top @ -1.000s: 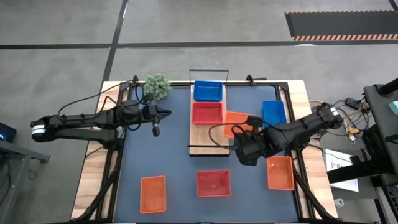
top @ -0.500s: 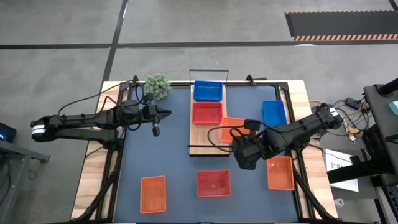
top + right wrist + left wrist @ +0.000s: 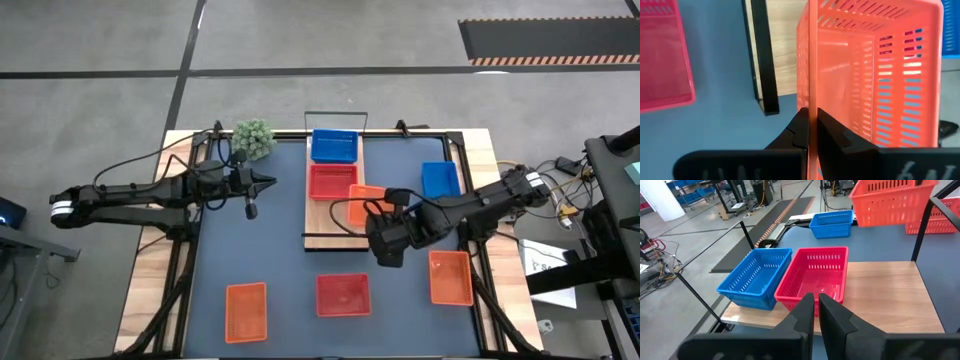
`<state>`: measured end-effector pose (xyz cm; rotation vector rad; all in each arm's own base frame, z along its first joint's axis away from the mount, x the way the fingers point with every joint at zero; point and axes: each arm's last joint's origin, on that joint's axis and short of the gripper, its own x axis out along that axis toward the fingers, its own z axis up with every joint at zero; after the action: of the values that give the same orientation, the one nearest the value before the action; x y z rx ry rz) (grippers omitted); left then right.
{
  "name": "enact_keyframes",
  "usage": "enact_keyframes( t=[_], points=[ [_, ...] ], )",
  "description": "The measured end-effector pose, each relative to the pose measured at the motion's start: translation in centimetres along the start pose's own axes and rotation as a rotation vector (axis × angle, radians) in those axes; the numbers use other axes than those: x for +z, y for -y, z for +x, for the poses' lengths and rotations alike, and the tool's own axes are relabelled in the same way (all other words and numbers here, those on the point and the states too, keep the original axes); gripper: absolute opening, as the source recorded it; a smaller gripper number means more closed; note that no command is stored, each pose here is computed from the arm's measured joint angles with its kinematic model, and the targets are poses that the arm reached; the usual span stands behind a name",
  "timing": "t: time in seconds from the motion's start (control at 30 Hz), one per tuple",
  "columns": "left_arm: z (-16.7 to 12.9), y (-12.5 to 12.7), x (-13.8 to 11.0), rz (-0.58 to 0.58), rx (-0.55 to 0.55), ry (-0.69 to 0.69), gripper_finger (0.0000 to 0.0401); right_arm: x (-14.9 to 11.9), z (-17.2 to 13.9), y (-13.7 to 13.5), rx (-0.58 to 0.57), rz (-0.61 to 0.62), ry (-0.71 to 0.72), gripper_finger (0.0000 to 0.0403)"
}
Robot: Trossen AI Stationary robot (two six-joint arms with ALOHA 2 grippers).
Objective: Stack baskets on shelf by color
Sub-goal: Put the top right orange bin on the shelf
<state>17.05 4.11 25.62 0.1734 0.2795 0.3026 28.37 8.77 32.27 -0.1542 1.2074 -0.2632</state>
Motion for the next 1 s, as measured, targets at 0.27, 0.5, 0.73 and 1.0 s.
enact_keyframes(
  t=[0.27, 0.5, 0.73, 1.0],
  points=[
    [0.0, 0.0, 0.0, 0.000, 0.000, 0.000, 0.0010, 0.4, 2.7, 0.4, 0.119, -0.038, -0.004, 0.0009],
    [0.0, 0.0, 0.0, 0.000, 0.000, 0.000, 0.0010, 0.3, 4.5, 0.4, 0.163, -0.076, 0.014, 0.0009],
    [0.0, 0.0, 0.0, 0.000, 0.000, 0.000, 0.0010, 0.4, 5.7, 0.1, 0.240, -0.102, 0.049, 0.0009],
    [0.0, 0.0, 0.0, 0.001, 0.000, 0.000, 0.0010, 0.5, 6.0, 0.2, 0.243, -0.098, 0.062, 0.0015]
  ],
)
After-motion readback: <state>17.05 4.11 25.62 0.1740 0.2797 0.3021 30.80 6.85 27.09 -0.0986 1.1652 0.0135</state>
